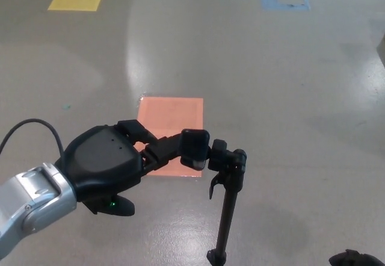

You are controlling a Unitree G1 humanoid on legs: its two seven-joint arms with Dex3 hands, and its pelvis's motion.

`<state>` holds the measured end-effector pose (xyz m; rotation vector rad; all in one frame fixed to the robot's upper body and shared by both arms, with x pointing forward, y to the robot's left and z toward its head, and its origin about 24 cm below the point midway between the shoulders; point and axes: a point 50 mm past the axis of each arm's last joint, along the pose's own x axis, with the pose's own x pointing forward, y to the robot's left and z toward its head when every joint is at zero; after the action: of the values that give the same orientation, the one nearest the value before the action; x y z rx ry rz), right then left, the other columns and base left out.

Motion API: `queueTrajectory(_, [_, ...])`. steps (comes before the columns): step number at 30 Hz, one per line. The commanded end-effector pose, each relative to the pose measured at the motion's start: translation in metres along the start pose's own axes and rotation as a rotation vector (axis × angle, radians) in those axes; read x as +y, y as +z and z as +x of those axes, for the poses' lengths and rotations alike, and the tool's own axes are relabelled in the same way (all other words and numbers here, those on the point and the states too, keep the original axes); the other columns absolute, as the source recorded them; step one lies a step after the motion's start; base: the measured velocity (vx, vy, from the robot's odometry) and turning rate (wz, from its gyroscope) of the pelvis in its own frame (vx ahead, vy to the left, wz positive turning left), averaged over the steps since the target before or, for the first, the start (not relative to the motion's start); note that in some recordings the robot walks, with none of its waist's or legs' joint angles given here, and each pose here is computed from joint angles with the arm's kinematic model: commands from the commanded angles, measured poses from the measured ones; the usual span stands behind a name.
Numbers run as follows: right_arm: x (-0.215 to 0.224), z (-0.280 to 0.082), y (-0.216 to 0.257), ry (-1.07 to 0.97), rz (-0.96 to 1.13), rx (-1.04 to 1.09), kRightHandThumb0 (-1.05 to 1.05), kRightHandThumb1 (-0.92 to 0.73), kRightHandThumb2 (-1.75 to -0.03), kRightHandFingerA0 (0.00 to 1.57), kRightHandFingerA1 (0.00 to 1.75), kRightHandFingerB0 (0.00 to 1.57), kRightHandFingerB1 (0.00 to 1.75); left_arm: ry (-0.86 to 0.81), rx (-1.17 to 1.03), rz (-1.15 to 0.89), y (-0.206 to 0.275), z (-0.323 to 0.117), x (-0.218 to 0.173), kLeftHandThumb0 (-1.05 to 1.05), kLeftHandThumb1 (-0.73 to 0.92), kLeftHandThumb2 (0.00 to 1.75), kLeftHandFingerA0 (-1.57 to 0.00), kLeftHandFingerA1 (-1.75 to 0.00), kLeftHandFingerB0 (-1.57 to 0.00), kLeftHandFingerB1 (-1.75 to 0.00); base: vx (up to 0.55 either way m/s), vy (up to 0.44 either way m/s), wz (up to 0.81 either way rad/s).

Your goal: The robot uses its left hand to grab the top of a phone stand kept on the floor and tilt it upwards to adjust its angle

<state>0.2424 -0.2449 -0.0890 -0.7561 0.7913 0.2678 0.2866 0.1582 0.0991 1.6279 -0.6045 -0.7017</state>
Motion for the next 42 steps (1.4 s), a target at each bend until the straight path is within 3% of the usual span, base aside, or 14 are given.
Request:
queueTrajectory(1, [-0.005, -0.001, -0.003, -0.004, 0.005, 0.015, -0.25, -0.61, -1.08, 0.08, 0.51, 0.07, 0.50, -0.051, -0.007, -0.007, 0.003, -0.006, -0.015, -0.56, 0.39, 0.74, -0.36, -0.48, -0.01, -0.18, 0.00, 0.000, 0.00])
queueTrajectory(25, [-0.006, -0.001, -0.002, -0.005, -0.002, 0.010, -0.24, -0.60, -1.08, 0.09, 0.51, 0.08, 0.50, -0.113, -0.043, 0.016, 0.010, -0.007, -0.026, -0.58, 0.43, 0.76, -0.34, -0.48, -0.01, -0.18, 0.00, 0.000, 0.00])
queueTrajectory(28, [-0.007, 0.000, -0.002, -0.003, 0.009, 0.015, -0.25, -0.61, -1.08, 0.08, 0.51, 0.07, 0.50, -0.009, 0.031, 0.051, -0.003, -0.003, -0.008, -0.65, 0.46, 0.77, -0.29, -0.46, 0.00, -0.09, 0.00, 0.000, 0.00])
queueTrajectory(30, [-0.007, 0.000, -0.002, -0.004, 0.009, 0.017, -0.25, -0.60, -1.08, 0.08, 0.51, 0.08, 0.50, 0.014, 0.065, 0.060, -0.005, -0.003, -0.004, -0.60, 0.44, 0.77, -0.24, -0.45, 0.00, -0.15, 0.00, 0.000, 0.00])
queueTrajectory(36, [-0.007, 0.000, -0.002, 0.000, 0.003, 0.017, -0.25, -0.61, -1.08, 0.08, 0.51, 0.07, 0.50, 0.115, 0.159, 0.088, -0.011, -0.002, 0.002, -0.63, 0.45, 0.78, -0.28, -0.47, 0.00, -0.15, 0.00, 0.000, 0.00])
queueTrajectory(37, [-0.007, 0.000, -0.002, 0.000, -0.001, 0.016, -0.25, -0.61, -1.08, 0.08, 0.51, 0.07, 0.50, 0.130, 0.176, 0.095, -0.013, -0.002, 0.003, -0.60, 0.55, 0.57, -0.33, -0.34, -0.01, -0.24, 0.00, 0.000, 0.00])
queueTrajectory(38, [-0.007, 0.000, -0.002, 0.000, -0.001, 0.016, -0.25, -0.61, -1.08, 0.08, 0.51, 0.07, 0.50, 0.130, 0.176, 0.095, -0.013, -0.002, 0.003, -0.60, 0.55, 0.57, -0.33, -0.34, -0.01, -0.24, 0.00, 0.000, 0.00])
queueTrajectory(39, [-0.007, 0.000, -0.002, 0.001, -0.002, 0.015, -0.25, -0.61, -1.08, 0.09, 0.51, 0.08, 0.50, 0.131, 0.189, 0.095, -0.014, -0.002, 0.004, -0.61, 0.58, 0.57, -0.33, -0.34, -0.04, -0.24, 0.00, 0.000, 0.00])
queueTrajectory(40, [-0.007, 0.000, -0.002, 0.000, -0.001, 0.016, -0.25, -0.61, -1.08, 0.08, 0.51, 0.07, 0.50, 0.130, 0.211, 0.100, -0.016, -0.002, 0.003, -0.67, 0.49, 0.82, -0.30, -0.47, -0.02, -0.20, 0.00, 0.000, 0.00])
queueTrajectory(41, [-0.007, 0.000, -0.001, 0.000, 0.000, 0.017, -0.25, -0.61, -1.08, 0.08, 0.51, 0.07, 0.50, 0.130, 0.219, 0.103, -0.017, -0.002, 0.002, -0.67, 0.49, 0.82, -0.30, -0.47, -0.02, -0.20, 0.00, 0.000, 0.00])
queueTrajectory(42, [-0.007, 0.000, -0.002, -0.001, 0.007, 0.018, -0.25, -0.61, -1.08, 0.08, 0.51, 0.07, 0.50, 0.129, 0.227, 0.106, -0.017, -0.002, 0.002, -0.64, 0.60, 0.58, -0.36, -0.34, -0.03, -0.24, 0.00, 0.000, 0.00])
